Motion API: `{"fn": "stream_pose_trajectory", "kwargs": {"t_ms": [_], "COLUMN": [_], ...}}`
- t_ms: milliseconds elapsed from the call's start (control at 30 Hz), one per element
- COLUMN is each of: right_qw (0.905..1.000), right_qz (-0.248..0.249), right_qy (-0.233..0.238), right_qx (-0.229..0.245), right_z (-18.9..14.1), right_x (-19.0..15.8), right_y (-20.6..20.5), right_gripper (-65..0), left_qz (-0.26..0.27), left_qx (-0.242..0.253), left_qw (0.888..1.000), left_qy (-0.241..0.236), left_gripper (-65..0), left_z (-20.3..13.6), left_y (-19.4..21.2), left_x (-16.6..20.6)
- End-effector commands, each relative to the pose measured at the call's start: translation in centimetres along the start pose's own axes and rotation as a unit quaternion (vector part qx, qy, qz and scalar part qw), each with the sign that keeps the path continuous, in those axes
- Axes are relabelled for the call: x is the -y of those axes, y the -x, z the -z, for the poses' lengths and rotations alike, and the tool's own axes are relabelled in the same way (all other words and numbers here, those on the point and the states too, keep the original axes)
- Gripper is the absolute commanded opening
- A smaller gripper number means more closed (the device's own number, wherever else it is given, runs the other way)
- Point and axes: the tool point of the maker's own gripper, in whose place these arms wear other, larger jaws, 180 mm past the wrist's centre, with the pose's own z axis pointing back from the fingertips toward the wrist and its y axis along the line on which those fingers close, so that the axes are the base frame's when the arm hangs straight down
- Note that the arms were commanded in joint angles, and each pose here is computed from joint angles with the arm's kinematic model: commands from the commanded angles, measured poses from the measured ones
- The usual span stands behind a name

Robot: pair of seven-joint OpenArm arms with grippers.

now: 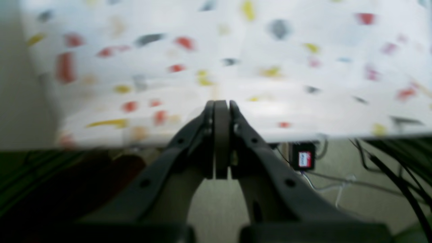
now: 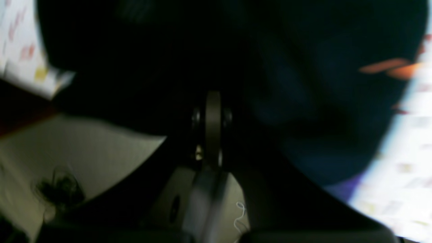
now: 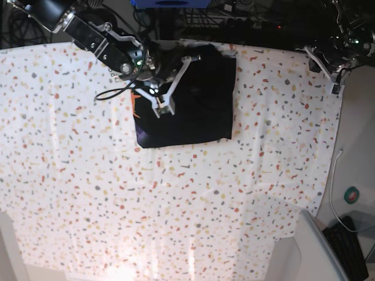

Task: Layout the t-shirt on the table in an organized manner, then fold the t-shirt properly
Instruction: 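Move both grippers to opposite sides of the folded bundle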

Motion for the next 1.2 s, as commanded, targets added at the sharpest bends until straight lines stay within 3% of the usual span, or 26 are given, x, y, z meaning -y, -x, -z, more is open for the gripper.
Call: {"fn": "stream_pose_trajectory", "kwargs": {"t_ms": [0, 100, 233, 400, 533, 700, 867, 933, 1000, 1167], "right_qw": [0.9995, 0.9984, 0.9980, 0.9929, 0.9806, 0.9733, 0.9859, 0.9874, 0.9871, 0.9876], "right_qz": [-0.009, -0.024, -0.043, -0.094, -0.144, -0.151, -0.045, -0.015, 0.001, 0.010], "right_qy": [-0.019, -0.044, -0.039, -0.067, -0.116, -0.112, -0.046, -0.019, 0.002, 0.035], "right_qx": [0.025, 0.024, 0.025, 0.030, 0.065, 0.131, 0.154, 0.156, 0.160, 0.152], "right_z": [-0.4, -0.5, 0.4, 1.0, -1.0, -5.1, -6.0, -6.3, -6.9, -7.6], "right_x": [-1.7, -4.4, -5.0, -7.2, -9.2, -6.6, 1.4, 4.4, 6.6, 9.8], "right_y": [-1.4, -1.2, -2.3, -3.4, -4.5, -6.6, -8.2, -7.9, -7.5, -6.1], "right_gripper": [-65.0, -65.0, -65.0, -65.0, -65.0, -65.0, -65.0, -65.0, -65.0, -65.0], "left_qz": [-0.009, -0.044, -0.065, -0.063, -0.033, 0.026, 0.040, 0.036, 0.014, -0.056], "left_qx": [0.017, 0.025, 0.014, 0.008, 0.022, 0.025, 0.050, 0.049, 0.053, 0.067], "left_qw": [1.000, 0.997, 0.995, 0.995, 0.998, 0.999, 0.996, 0.992, 0.986, 0.960], "left_qy": [-0.018, -0.054, -0.079, -0.080, -0.057, -0.012, 0.065, 0.107, 0.157, 0.267], "left_gripper": [-65.0, -65.0, -65.0, -65.0, -65.0, -65.0, -18.4, -6.7, 0.0, 0.0], "left_z": [-0.7, -1.7, -2.4, -2.5, -2.0, -1.9, 0.0, 1.3, 2.4, 3.7], "left_y": [-0.7, -0.5, 0.6, 0.9, -0.6, -3.4, -6.0, -6.4, -6.8, -7.7], "left_x": [-1.7, -5.0, -8.3, -8.5, -5.4, 1.4, 8.7, 11.9, 14.5, 19.0]}}
